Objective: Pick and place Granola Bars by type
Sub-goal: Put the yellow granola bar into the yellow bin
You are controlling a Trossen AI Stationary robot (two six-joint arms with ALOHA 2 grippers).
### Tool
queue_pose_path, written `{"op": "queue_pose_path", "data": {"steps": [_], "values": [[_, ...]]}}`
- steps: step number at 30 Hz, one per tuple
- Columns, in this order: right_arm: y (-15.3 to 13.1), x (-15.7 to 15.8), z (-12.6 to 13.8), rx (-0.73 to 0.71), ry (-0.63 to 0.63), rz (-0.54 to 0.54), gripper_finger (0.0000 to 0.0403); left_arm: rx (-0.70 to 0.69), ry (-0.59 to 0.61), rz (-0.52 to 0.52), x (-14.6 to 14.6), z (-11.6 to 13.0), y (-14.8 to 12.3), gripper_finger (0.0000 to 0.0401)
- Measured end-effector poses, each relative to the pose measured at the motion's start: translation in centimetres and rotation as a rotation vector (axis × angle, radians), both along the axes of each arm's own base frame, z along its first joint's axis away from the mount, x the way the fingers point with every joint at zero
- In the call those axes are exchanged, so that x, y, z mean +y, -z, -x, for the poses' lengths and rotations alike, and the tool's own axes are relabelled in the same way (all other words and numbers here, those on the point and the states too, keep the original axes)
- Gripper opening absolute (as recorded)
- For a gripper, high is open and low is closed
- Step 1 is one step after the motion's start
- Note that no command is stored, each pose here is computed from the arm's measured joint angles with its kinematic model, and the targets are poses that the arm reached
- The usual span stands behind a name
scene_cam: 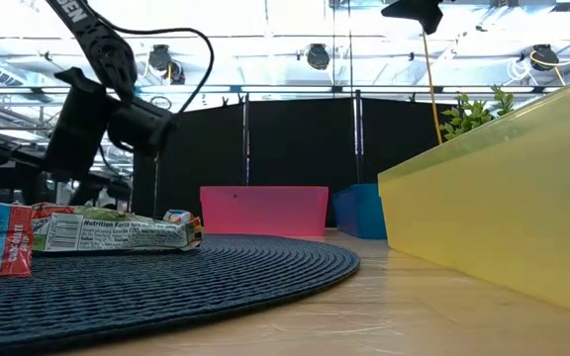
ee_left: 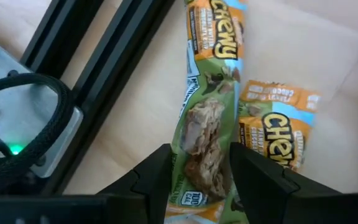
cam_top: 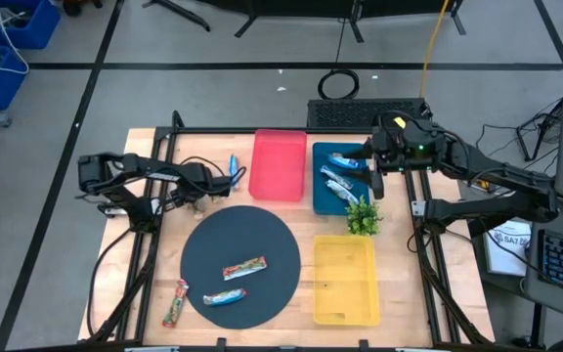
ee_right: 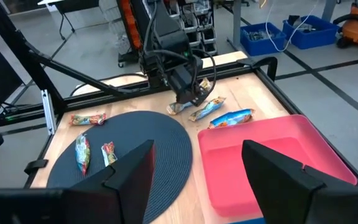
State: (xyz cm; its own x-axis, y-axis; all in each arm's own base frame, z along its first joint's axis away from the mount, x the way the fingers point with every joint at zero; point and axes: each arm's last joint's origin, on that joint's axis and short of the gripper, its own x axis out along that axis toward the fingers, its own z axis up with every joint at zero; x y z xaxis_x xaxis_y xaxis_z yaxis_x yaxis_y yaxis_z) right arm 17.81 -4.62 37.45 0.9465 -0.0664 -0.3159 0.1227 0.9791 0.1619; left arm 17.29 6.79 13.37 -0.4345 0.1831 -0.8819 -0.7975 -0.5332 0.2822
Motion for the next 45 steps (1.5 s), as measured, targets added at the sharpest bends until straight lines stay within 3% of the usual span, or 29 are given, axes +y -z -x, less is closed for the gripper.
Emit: {"op": "queue_pose_path", "data": {"steps": [7, 10, 15, 21, 28, 31, 40, 45], "values": [[0.0, 0.1, 0.2, 0.000, 0.001, -0.001, 0.0233, 0.023, 0.010, 0.015, -0.4, 0.0, 0.1, 0.0165], [0.0, 0.1, 0.2, 0.001, 0.002, 0.001, 0.0233, 0.025, 0.023, 0.009, -0.5, 0.0, 0.1, 0.0128], [-0.1, 0.0, 0.2, 0.002, 0.019, 0.013, 0.0233, 0.005, 0.056, -0.015, -0.8, -0.4, 0.1, 0.0024], [-0.1, 0.0, 0.2, 0.001, 0.018, 0.018, 0.0233, -0.018, 0.054, -0.037, -1.4, -0.7, -0.1, 0.0021], [0.0, -0.2, 0.2, 0.006, 0.032, 0.008, 0.0233, -0.086, 0.190, -0.208, -2.3, -2.5, -6.1, 0.0014], [0.0, -0.4, 0.2, 0.001, 0.056, -0.044, 0.0233, -0.121, 0.322, -0.277, -2.7, -3.6, -9.7, 0.0014], [-0.4, -0.6, -0.4, -0.057, 0.050, -0.113, 0.0237, -0.407, 1.008, -0.410, -6.6, -8.8, -20.1, 0.0013], [-0.9, -0.7, -1.7, -0.147, -0.009, -0.198, 0.0238, -0.541, 1.331, -0.520, -8.9, -10.5, -23.9, 0.0012]]}}
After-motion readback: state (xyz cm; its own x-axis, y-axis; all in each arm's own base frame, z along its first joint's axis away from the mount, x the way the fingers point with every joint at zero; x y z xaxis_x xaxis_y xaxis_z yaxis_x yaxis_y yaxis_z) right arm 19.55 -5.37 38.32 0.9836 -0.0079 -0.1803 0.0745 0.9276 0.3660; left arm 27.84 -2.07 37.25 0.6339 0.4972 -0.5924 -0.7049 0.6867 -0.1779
